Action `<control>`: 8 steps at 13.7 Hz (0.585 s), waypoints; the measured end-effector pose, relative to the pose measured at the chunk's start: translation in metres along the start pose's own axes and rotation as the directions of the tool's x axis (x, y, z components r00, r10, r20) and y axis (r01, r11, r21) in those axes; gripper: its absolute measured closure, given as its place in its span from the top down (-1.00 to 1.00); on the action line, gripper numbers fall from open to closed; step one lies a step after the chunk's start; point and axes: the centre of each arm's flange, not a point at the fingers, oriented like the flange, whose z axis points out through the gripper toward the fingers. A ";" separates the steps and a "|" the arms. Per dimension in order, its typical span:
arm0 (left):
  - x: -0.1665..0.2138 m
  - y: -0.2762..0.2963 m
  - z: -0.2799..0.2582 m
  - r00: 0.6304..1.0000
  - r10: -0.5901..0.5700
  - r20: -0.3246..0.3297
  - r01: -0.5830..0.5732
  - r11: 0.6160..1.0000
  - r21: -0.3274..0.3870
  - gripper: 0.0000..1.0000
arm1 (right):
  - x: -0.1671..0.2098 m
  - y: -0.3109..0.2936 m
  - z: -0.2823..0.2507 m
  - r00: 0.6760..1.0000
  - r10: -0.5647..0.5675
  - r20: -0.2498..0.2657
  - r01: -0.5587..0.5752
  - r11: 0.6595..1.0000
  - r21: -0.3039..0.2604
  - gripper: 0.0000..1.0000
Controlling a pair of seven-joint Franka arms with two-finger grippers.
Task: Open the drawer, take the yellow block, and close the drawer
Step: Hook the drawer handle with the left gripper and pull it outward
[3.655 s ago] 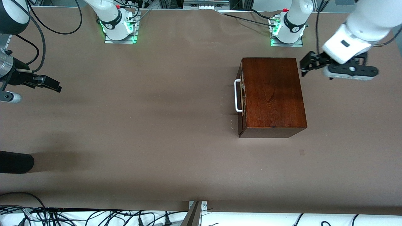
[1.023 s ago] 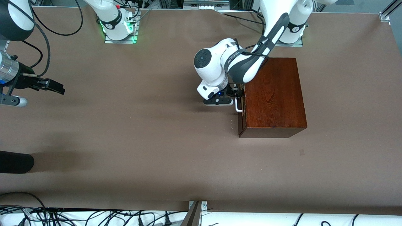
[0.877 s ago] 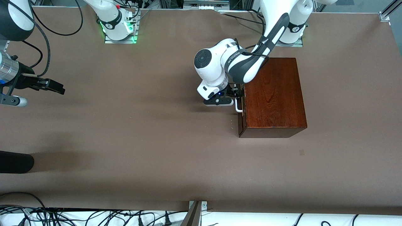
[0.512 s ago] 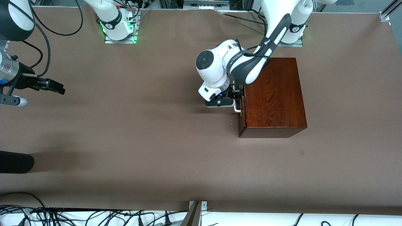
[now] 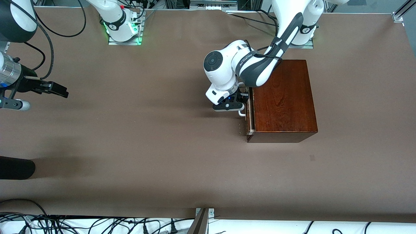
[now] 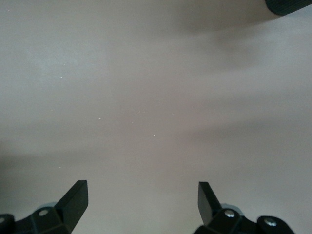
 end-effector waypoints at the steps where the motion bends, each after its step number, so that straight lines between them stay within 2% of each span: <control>1: 0.000 0.001 0.000 1.000 -0.003 0.003 0.003 1.000 -0.008 -0.31 | 0.000 -0.004 0.000 1.000 -0.006 0.000 0.006 1.000 0.000 1.00; 4: 0.001 0.012 -0.006 1.000 -0.020 -0.006 0.019 0.995 -0.102 0.26 | -0.001 -0.010 0.000 1.000 -0.017 -0.001 0.017 1.000 -0.001 1.00; 6: 0.000 0.018 -0.004 1.000 -0.029 -0.012 0.028 0.992 -0.121 0.66 | -0.001 -0.010 0.000 1.000 -0.017 0.000 0.017 1.000 -0.002 1.00; 7: -0.001 0.021 -0.002 0.999 -0.033 -0.013 0.031 0.992 -0.124 0.80 | -0.001 -0.010 0.001 1.000 -0.017 0.001 0.017 1.000 -0.002 1.00; 8: -0.002 0.022 -0.002 0.999 -0.034 -0.013 0.032 0.992 -0.124 0.81 | 0.000 -0.010 0.002 1.000 -0.017 0.003 0.017 1.000 -0.002 1.00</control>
